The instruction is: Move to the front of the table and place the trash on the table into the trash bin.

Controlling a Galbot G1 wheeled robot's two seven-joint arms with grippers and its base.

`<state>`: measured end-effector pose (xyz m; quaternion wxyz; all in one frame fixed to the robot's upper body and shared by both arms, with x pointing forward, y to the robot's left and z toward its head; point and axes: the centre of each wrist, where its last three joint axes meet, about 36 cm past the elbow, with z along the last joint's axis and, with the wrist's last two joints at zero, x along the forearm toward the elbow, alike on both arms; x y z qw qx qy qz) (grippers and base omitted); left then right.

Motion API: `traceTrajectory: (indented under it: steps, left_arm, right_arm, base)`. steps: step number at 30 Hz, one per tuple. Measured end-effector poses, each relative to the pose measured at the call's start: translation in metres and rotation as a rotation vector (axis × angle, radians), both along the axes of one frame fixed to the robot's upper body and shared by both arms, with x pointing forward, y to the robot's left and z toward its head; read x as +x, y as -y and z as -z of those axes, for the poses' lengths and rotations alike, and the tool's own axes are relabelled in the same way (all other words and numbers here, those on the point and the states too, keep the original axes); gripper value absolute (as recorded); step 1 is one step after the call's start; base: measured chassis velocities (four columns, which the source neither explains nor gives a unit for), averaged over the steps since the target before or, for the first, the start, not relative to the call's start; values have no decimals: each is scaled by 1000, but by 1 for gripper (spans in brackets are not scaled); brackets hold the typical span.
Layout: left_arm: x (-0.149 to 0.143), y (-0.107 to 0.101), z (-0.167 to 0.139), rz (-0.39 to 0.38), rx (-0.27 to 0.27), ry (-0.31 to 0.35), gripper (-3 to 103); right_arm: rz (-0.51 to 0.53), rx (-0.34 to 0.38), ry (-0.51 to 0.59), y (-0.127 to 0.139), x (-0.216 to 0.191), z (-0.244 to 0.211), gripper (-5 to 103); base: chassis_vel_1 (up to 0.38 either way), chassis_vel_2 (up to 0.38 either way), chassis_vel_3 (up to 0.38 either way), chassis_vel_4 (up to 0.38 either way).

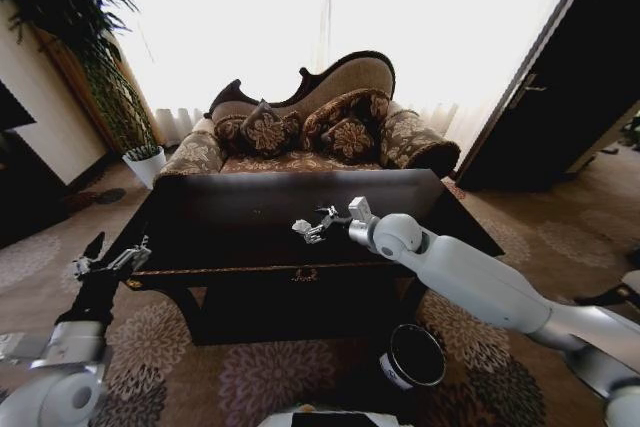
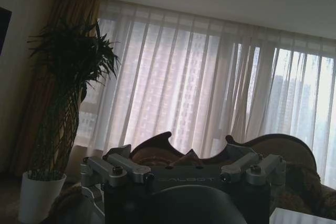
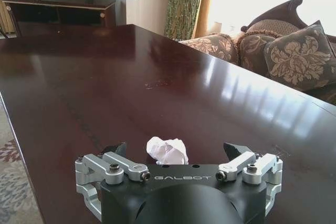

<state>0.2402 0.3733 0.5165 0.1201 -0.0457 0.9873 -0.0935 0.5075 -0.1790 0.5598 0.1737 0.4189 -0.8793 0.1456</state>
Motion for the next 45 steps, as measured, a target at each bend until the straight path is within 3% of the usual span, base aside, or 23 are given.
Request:
traceTrajectory:
  steps: [3,10,21,23,26,28,31,45]
  left_arm:
    - [0,0,0,0,0,0,100]
    - [-1,-2,-1,-6,5,2,100]
    - [1,-1,2,-2,-1,1,100]
    - [1,-1,2,-2,-1,1,100]
    - [1,-1,2,-1,1,0,100]
    - [1,-1,2,-1,1,0,100]
    - [0,-2,1,-3,7,-1,100]
    - [0,-1,0,-1,4,3,100]
  right_arm:
    - [-9,-1,-1,-3,3,2,100]
    - [-31,-10,-9,-11,6,7,81]
    - [-33,-16,-13,-4,4,13,32]
    - [-33,-16,-13,-4,3,14,32]
    - [-34,-15,-14,-3,2,14,15]
    - [-34,-15,-14,-3,2,14,15]
    - [-37,-12,-15,-3,1,15,3]
    - [-19,27,3,14,-11,7,1]
  base:
    - [0,0,0,0]
    - [0,0,0,0]
    - [0,0,0,0]
    - [0,0,0,0]
    - [0,0,0,0]
    - [0,0,0,0]
    - [0,0,0,0]
    - [0,0,0,0]
